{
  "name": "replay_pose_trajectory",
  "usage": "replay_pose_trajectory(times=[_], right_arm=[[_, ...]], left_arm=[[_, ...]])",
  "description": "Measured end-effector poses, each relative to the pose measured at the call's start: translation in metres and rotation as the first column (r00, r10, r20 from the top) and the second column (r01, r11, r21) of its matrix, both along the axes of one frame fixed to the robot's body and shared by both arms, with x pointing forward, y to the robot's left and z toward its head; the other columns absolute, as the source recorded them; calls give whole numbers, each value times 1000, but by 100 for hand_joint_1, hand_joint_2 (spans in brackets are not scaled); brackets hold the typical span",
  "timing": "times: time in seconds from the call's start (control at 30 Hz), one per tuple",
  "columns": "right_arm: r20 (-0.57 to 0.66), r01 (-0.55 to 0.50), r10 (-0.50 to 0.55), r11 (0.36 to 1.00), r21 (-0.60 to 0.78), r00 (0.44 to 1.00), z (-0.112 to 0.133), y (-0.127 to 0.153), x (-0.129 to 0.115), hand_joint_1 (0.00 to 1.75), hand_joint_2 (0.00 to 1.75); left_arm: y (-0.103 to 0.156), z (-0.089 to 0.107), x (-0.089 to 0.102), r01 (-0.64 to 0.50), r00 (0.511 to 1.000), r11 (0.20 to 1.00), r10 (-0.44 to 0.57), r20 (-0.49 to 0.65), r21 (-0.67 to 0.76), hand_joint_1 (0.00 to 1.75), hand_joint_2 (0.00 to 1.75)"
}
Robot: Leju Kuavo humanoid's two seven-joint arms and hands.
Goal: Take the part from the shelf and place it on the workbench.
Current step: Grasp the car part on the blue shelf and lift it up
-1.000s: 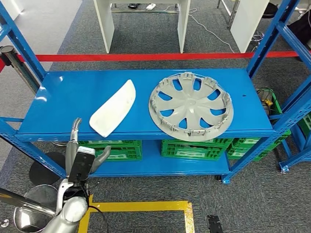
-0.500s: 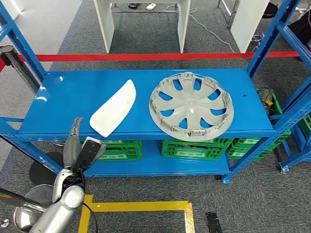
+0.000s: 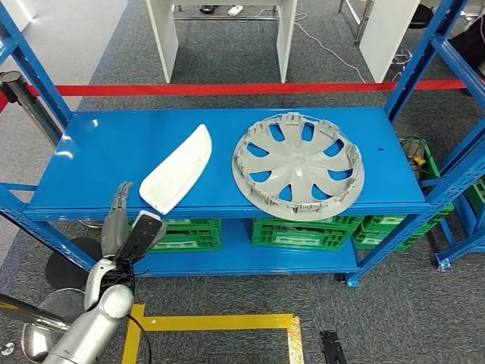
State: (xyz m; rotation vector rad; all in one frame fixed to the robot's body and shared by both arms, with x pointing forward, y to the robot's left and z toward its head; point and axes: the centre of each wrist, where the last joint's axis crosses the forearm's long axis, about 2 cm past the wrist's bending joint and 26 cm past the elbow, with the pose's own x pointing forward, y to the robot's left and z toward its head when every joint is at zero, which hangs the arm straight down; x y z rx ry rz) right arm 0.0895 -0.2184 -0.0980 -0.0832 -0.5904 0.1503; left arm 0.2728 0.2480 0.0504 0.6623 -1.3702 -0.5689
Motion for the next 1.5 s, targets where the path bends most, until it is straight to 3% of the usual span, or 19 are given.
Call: replay_pose_trajectory(times=[0.37,0.63,1.07,1.5], right_arm=[[-6,-31,31,1000,-3,999,1,0,5,0,175],[-12,-58,58,998,2,998,3,1,12,0,175],[-10,-78,78,997,8,997,3,2,13,0,175],[-15,-87,87,996,4,996,3,2,14,0,175]], left_arm=[[3,3,22,37,998,999,-35,-47,27,0,175],[1,2,43,111,988,983,-93,-125,143,0,175],[-3,-5,45,165,973,961,-123,-194,223,0,175],[-4,-1,52,168,975,956,-124,-187,242,0,175]])
